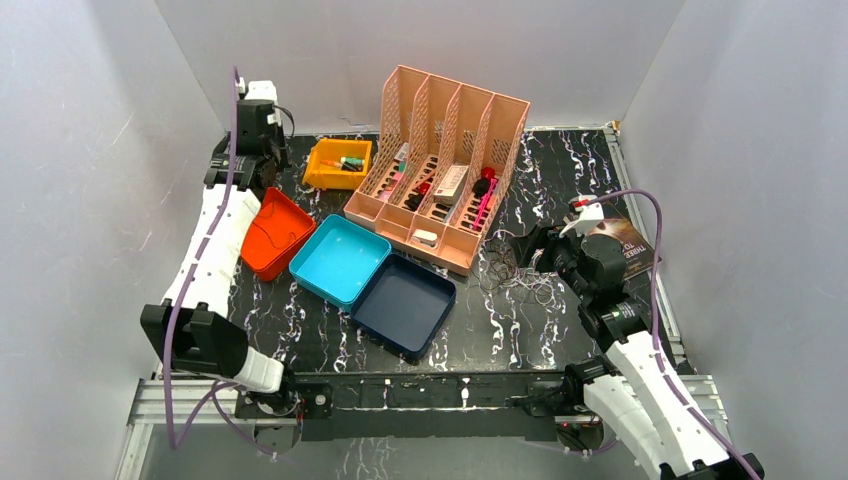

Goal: Untangle the cables

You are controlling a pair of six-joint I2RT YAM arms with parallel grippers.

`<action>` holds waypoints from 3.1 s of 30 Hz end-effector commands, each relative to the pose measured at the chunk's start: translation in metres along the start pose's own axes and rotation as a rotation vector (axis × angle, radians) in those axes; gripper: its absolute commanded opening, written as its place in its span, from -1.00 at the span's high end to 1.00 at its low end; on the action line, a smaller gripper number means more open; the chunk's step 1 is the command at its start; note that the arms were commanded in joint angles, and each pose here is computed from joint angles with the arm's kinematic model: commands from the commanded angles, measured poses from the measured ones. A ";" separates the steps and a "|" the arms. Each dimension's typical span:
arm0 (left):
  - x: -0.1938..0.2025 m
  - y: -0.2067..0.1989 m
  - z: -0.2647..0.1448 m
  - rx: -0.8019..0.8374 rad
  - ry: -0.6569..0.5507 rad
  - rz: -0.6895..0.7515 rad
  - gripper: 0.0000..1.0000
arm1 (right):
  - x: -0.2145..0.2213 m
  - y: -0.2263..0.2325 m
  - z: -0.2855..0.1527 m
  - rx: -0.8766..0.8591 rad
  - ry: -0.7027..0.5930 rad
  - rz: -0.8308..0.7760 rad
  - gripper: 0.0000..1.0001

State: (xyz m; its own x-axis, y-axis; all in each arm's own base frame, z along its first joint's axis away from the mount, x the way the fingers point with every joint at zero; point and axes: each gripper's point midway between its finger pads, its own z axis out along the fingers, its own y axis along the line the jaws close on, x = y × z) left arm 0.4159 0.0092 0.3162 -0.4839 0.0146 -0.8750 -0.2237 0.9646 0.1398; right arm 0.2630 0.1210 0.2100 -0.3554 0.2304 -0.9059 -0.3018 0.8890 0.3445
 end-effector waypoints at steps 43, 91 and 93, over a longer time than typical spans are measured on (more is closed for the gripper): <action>0.187 0.014 0.126 -0.017 0.488 -0.182 0.53 | -0.013 0.007 -0.020 -0.027 -0.083 0.019 -0.60; 0.138 -0.100 -0.065 0.577 0.129 -0.150 -0.11 | 0.041 -0.041 0.029 0.249 0.322 0.021 -0.30; 0.142 -0.100 -0.067 0.583 0.133 -0.156 -0.11 | 0.036 -0.036 0.034 0.228 0.295 0.044 -0.29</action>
State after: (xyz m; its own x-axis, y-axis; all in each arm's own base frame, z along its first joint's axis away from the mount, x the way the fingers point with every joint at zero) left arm 0.3213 -0.0934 0.2033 -0.6061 -0.1180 -0.7866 0.1402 0.9576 -0.2516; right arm 0.2669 0.0995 0.1202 -0.7036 0.1562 -0.6932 -0.0306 0.9680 0.2492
